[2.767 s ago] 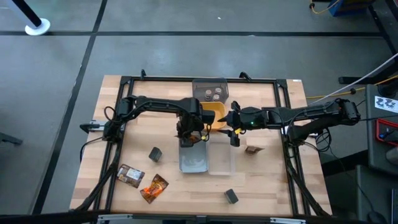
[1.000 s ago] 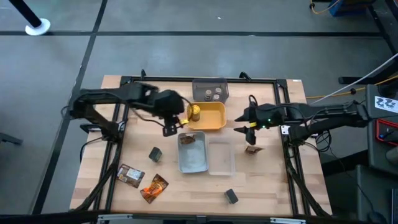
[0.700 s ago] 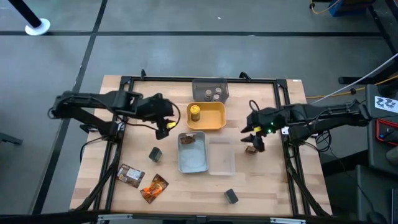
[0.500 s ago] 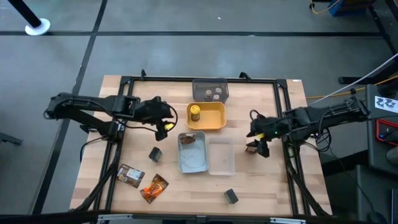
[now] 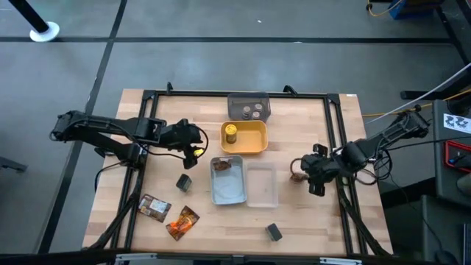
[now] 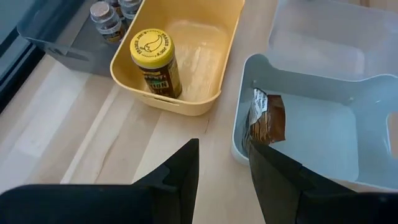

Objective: Sort spices by type
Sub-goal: Put the top brown seasoning pack into the gray bin

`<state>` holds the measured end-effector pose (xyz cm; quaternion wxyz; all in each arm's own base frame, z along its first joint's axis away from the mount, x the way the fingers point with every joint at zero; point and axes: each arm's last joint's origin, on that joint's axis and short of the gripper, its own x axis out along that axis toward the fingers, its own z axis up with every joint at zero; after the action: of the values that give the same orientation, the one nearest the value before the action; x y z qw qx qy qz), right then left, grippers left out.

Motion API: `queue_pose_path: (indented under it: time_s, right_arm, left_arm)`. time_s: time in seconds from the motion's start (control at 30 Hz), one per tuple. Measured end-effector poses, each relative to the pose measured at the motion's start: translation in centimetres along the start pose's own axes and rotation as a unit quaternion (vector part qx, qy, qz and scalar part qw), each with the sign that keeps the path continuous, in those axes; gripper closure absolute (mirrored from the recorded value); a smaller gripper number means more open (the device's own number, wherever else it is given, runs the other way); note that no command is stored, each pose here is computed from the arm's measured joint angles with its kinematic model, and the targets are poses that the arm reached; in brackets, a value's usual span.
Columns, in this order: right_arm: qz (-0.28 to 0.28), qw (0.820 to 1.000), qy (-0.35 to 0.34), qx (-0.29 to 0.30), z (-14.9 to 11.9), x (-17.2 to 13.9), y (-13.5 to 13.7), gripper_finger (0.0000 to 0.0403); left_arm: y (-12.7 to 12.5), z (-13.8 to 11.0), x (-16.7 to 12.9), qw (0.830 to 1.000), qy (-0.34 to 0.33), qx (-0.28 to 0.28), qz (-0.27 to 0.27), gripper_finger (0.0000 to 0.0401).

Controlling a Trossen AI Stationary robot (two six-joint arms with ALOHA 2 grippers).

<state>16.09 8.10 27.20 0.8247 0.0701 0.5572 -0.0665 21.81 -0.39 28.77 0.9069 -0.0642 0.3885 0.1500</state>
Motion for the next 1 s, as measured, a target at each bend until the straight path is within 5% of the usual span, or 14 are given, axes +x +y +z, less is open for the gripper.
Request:
queue_pose_path:
  time_s: [0.53,0.7,0.9,1.0]
  right_arm:
    - [-0.100,0.989,0.111,0.002,0.6,5.1,1.7,0.0201]
    - [-0.113,0.986,0.126,-0.003,0.7,6.4,2.2,0.0261]
    - [-0.107,0.988,0.107,-0.002,1.2,7.0,2.6,0.0384]
    - [-0.111,0.989,0.098,-0.002,1.3,7.1,2.6,0.0389]
  left_arm:
    - [-0.1,0.2,0.0,1.000,-0.010,0.012,-0.003,0.0276]
    - [-0.1,0.2,0.0,1.000,-0.010,0.013,-0.004,0.0276]
    - [-0.1,0.2,0.0,1.000,-0.010,0.015,-0.004,0.0276]
    - [-0.1,0.2,0.0,1.000,-0.010,0.015,-0.003,0.0276]
